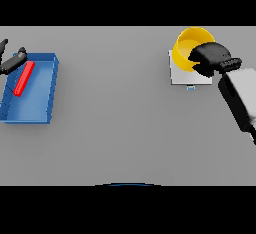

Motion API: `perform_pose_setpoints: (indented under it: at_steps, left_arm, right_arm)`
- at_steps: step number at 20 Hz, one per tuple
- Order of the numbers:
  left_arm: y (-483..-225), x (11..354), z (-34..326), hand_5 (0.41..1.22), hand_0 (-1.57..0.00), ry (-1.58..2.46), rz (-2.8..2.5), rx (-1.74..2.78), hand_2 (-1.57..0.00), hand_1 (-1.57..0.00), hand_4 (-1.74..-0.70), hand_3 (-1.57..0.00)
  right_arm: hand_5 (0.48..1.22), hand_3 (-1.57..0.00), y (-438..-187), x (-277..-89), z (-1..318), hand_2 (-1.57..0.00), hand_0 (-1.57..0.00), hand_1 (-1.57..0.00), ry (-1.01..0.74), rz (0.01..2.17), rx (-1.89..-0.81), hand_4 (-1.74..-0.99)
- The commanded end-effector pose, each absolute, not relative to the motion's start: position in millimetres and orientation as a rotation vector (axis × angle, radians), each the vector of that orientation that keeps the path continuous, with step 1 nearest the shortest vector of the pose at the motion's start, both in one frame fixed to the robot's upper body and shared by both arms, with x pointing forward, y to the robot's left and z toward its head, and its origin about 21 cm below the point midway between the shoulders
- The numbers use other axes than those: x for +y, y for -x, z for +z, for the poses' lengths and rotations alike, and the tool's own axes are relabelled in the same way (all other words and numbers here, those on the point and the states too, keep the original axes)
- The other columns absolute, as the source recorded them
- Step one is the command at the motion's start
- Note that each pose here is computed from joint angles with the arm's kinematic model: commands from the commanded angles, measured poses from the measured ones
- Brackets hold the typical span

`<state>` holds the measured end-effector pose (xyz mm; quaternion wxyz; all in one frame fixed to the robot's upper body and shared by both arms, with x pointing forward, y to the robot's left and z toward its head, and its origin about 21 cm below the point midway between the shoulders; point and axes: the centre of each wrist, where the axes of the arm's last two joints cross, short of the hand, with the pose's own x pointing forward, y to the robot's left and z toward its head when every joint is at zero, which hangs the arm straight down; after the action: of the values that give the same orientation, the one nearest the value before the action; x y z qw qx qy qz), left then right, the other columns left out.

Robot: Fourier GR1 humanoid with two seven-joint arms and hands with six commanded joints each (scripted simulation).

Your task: Pick up the red beaker and tilt it to pour out 1 green nut into yellow bowl. Pick up the yellow bowl and place it on the metallic measuring scale.

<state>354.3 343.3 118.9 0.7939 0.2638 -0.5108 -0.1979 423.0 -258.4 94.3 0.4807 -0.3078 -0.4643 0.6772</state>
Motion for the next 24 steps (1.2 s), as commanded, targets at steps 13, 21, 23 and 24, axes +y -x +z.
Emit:
perform_pose_setpoints:
  at_steps: [13, 21, 23, 24]
  left_arm:
    - [-352.7, 344.2, 118.5, 0.774, 0.00, -0.557, -0.437, -1.092, 0.00, 0.00, -0.84, 0.00]
    - [-351.7, 339.5, 116.8, 0.750, 0.00, -0.547, -0.433, -1.094, 0.00, 0.00, -0.83, 0.00]
    - [-353.9, 344.3, 118.8, 0.753, 0.00, -0.554, -0.428, -1.091, 0.00, 0.00, -0.84, 0.00]
    - [-354.5, 344.3, 118.8, 0.755, 0.00, -0.552, -0.432, -1.093, 0.00, 0.00, -0.84, 0.00]
  right_arm:
    - [1.074, -0.82, -427.0, -263.5, 80.5, -1.01, -1.33, -1.12, 0.703, 1.619, -1.074, -1.592]
    - [0.824, -0.16, -425.0, -267.9, 78.8, -0.19, -0.25, -0.24, 0.658, 1.592, -1.038, -1.448]
    - [0.811, -0.10, -426.5, -264.5, 81.5, -0.12, -0.16, -0.16, 0.665, 1.608, -1.020, -1.422]
    - [0.804, -0.08, -425.0, -263.8, 78.7, -0.10, -0.13, -0.12, 0.664, 1.610, -1.004, -1.409]
